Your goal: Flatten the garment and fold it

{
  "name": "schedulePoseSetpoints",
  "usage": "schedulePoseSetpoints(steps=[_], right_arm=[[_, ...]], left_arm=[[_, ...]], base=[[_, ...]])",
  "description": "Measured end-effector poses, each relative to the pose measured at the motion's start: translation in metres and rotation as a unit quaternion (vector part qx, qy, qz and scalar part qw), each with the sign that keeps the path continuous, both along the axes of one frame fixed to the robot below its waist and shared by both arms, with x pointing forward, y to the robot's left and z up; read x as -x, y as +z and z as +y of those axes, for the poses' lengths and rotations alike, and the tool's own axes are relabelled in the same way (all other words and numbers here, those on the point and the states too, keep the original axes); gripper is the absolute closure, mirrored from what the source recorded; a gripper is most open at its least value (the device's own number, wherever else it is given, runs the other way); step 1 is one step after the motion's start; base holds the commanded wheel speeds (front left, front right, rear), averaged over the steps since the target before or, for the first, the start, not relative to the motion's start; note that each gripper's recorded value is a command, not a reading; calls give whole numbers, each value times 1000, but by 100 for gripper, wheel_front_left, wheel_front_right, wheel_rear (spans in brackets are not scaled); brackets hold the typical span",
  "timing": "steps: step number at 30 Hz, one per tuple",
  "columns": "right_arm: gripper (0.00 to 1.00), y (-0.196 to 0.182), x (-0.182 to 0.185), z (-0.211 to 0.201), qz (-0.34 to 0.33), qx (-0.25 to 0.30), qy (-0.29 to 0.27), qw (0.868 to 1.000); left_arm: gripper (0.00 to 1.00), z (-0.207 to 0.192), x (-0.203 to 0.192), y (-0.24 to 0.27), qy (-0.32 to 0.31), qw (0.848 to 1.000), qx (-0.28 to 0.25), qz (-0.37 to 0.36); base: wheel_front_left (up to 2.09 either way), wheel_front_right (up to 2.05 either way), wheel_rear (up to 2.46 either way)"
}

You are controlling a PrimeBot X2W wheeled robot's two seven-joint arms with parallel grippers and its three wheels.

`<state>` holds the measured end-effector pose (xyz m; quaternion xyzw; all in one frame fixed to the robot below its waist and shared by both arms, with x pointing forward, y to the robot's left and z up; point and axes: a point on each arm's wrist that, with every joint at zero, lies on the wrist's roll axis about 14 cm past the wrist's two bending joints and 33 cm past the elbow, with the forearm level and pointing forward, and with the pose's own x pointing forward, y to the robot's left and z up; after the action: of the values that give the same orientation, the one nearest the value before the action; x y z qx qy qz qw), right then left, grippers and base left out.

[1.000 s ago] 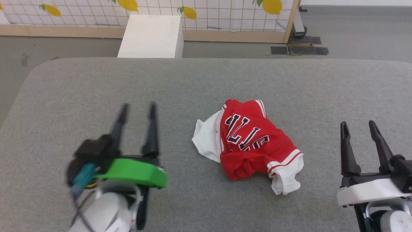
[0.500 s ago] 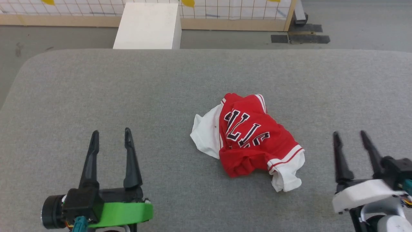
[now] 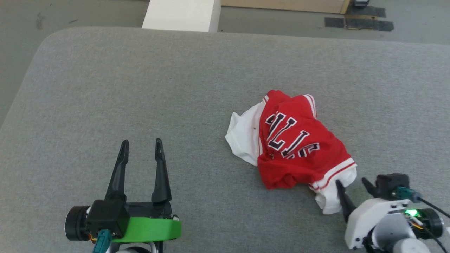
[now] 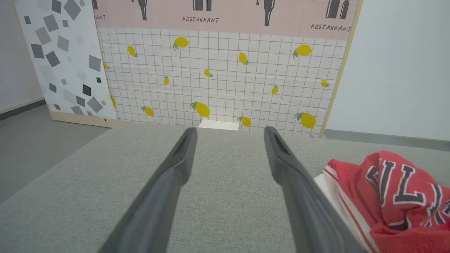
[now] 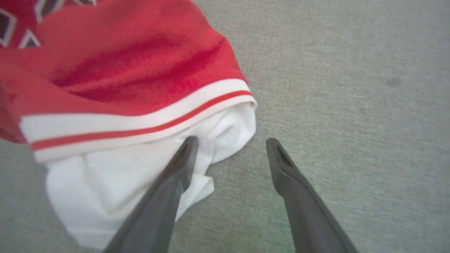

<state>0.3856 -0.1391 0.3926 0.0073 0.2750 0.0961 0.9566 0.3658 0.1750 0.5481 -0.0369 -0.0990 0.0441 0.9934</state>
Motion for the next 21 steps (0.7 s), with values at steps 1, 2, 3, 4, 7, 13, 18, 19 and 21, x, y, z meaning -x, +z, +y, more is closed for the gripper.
schedulePoseSetpoints(steps=[1, 2, 3, 4, 7, 13, 18, 19, 21], right_arm=[[0, -6, 1, 6, 9, 0, 9, 1000], [0, -10, 1, 10, 16, 0, 16, 1000], [55, -14, 1, 14, 24, -1, 21, 999], [89, -16, 0, 16, 27, 0, 24, 999], [100, -15, -5, 22, 23, 13, 39, 999], [100, 18, -28, 12, -26, 69, 79, 994], [100, 73, -66, -37, -88, 150, 77, 982], [100, 79, -70, -46, -90, 162, 74, 980], [100, 84, -78, -69, -84, 190, 65, 976]], left_arm=[[0, 1, 0, -2, 1, 1000, -3, 2], [0, 2, 0, -3, 2, 1000, -4, 4], [0, 2, 0, -4, 3, 1000, -4, 6], [0, 3, 1, -5, 4, 1000, -3, 8], [0, 7, 3, -6, 9, 1000, -4, 8], [0, 9, 8, 2, 13, 1000, -2, -4], [0, 10, 9, 5, 11, 1000, -1, -10], [0, 10, 8, 5, 10, 1000, -1, -10], [0, 9, 7, 3, 7, 1000, -2, -6]], base=[[0, 0, 0], [0, 0, 0], [0, 0, 0], [0, 0, 0], [0, 0, 0], [0, 0, 0], [0, 0, 0], [0, 0, 0], [0, 0, 0]])
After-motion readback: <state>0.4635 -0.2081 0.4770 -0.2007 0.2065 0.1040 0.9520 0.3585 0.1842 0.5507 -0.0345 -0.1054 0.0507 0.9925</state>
